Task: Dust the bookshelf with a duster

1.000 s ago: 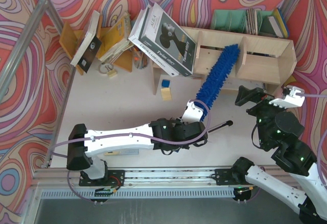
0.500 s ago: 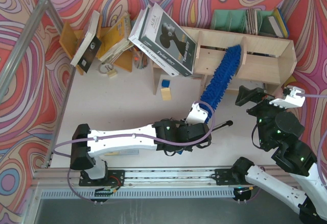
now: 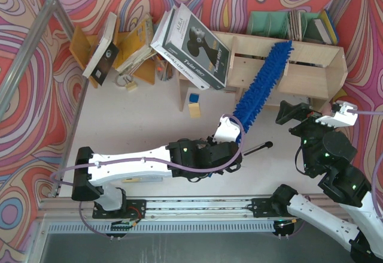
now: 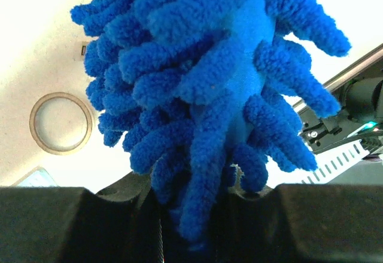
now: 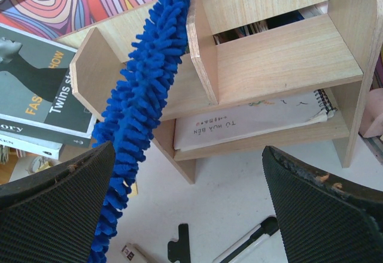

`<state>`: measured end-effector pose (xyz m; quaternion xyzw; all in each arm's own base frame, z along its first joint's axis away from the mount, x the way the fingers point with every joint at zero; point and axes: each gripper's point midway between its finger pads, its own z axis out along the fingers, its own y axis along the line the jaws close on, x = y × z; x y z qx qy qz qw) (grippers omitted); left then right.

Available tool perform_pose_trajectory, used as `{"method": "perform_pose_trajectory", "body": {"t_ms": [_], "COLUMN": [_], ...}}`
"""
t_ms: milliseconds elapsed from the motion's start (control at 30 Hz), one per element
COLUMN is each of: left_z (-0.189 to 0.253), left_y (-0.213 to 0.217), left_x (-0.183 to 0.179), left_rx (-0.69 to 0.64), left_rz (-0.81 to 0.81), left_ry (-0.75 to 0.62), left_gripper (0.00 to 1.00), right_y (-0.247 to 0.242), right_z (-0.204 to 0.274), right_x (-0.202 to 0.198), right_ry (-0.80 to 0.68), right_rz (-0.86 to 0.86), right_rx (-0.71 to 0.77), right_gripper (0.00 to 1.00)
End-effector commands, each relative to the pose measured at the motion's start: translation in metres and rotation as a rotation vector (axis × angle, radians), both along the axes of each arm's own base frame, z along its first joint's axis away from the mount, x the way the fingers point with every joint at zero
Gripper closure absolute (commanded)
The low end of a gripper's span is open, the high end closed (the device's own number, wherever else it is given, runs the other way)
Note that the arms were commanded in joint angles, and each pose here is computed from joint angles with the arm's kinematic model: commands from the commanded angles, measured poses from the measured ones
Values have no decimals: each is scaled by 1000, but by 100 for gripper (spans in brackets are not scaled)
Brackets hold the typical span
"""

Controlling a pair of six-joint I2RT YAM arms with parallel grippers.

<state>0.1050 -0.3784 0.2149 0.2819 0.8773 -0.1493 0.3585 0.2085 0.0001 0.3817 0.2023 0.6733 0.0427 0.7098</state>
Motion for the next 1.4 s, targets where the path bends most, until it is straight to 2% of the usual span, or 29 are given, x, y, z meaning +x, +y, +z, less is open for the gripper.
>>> {"method": "perform_pose_trajectory", "body": {"t_ms": [0, 600, 1000, 1367], "left_z": [27, -16, 7, 5], "left_y": [-14, 17, 7, 55], "left_x": [9, 6, 28, 36], "left_rx": [-74, 3, -72, -64], "left_rz": [-6, 60, 137, 312], "left_ry": [-71, 30, -14, -21], "left_gripper": [100, 100, 100, 100], "right_y": [-7, -2, -1, -4], "right_z": [5, 3, 1, -5], "right_x": [-4, 1, 1, -2], "right_ry": [-14, -7, -2, 2], "right_rz": [-21, -18, -10, -16], "right_rx": [6, -9, 2, 7], "right_gripper": [1, 1, 1, 1]}}
